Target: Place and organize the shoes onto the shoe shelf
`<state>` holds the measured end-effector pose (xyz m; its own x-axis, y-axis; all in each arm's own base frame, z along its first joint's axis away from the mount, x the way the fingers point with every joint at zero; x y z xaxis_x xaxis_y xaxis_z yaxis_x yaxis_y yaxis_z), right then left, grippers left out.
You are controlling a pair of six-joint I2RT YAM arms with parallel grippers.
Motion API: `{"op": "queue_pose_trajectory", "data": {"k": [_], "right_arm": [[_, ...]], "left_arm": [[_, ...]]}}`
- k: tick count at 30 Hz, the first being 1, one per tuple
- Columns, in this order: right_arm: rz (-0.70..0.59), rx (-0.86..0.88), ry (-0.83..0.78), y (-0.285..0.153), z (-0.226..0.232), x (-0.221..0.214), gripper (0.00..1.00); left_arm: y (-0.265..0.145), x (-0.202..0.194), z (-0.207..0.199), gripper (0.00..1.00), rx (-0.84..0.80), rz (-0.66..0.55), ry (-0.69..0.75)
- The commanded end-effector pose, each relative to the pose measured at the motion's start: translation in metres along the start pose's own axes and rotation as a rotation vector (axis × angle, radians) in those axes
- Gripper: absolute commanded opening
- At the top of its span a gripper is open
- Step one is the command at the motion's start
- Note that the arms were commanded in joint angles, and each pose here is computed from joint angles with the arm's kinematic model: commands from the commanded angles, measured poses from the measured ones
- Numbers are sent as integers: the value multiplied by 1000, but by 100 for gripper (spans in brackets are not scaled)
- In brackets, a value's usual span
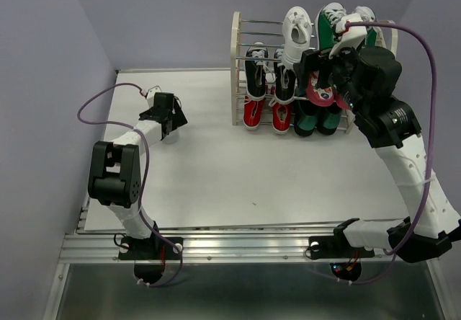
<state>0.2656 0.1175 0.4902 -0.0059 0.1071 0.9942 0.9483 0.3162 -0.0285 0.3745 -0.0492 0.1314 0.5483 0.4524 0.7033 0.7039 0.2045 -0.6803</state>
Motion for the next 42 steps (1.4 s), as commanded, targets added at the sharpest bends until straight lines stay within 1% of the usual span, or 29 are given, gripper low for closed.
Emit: {"op": "queue_pose_trajectory", "data": {"k": [1,2,4,5,6,7,8,9,11,13,14,15,17,18,19,20,21,22,23,25,26,29,30,33,36,38,41,42], "right_arm": [[-36,11,11,-3,0,1,100],[-27,1,16,-3,0,-1,100],[-12,-32,39,-4,-2,-8,100],[-8,-45,49,-5,-3,-10,100],[-2,-57,70,-7,-3,-15,100],[-20,-61,78,-10,-4,-11,100],[4,-57,73,-9,-2,-21,100],[-8,-54,118,-15,-1,-21,100],[11,-52,141,-16,1,-34,100],[2,-52,150,-24,1,-39,100],[31,-50,151,-22,3,-53,100],[36,-38,166,-23,5,-57,100],[46,-11,200,-27,10,-66,100],[67,16,211,-25,14,-78,100],[66,36,218,-27,16,-81,100],[95,72,228,-25,22,-95,100],[88,87,236,-27,24,-94,100],[125,100,236,-24,27,-108,100],[144,110,235,-24,29,-115,100],[190,119,234,-22,32,-131,100],[199,112,230,-21,31,-134,100],[225,105,227,-20,32,-144,100],[231,114,227,-19,33,-146,100],[241,120,227,-17,34,-148,100],[255,113,229,-15,34,-152,100],[259,109,230,-15,34,-153,100],[259,104,231,-16,34,-155,100],[261,103,231,-17,34,-155,100]], "left_arm": [[10,20,-14,99,-45,-49,77],[13,20,-14,99,-43,-47,84],[16,19,-13,92,-22,-51,89],[17,19,-13,76,-24,-51,93],[16,20,-12,51,-22,-57,97],[16,18,-11,51,-22,-54,102],[15,19,-11,36,-23,-57,105],[15,16,-9,25,-20,-52,110],[10,9,-12,0,-45,-43,135],[1,6,-16,0,-57,-56,153],[-4,3,-20,0,-66,-67,162],[-8,-6,-21,0,-67,-61,183],[-30,-19,-36,0,-108,-83,213],[-35,-32,-36,0,-115,-68,228],[-54,-41,-50,0,-167,-83,240],[-72,-58,-57,0,-215,-79,270],[-69,-66,-52,0,-203,-62,268],[-84,-70,-55,0,-242,-72,256],[-99,-88,-66,0,-308,-52,264],[-118,-112,-64,0,-371,-21,286],[-132,-129,-70,0,-422,5,300],[-154,-157,-67,0,-515,61,303],[-165,-174,-67,0,-559,93,330],[-180,-188,-68,0,-618,107,346],[-181,-199,-65,3,-617,125,390],[-180,-204,-62,1,-610,139,433],[-189,-206,-65,0,-629,126,471],[-200,-203,-71,0,-650,102,469]]}}
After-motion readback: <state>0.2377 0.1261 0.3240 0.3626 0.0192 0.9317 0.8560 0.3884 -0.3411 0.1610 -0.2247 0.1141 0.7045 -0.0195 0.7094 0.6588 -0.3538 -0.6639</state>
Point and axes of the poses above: each gripper's point midway between its finger pads, its own y axis out along the fingers, its own z axis along the line the jaws close on, x = y × z, the point moved 8 cm from there along -y, back along the fingers, and after that the axes turned 3 degrees about -y, right-handed, at the moved point
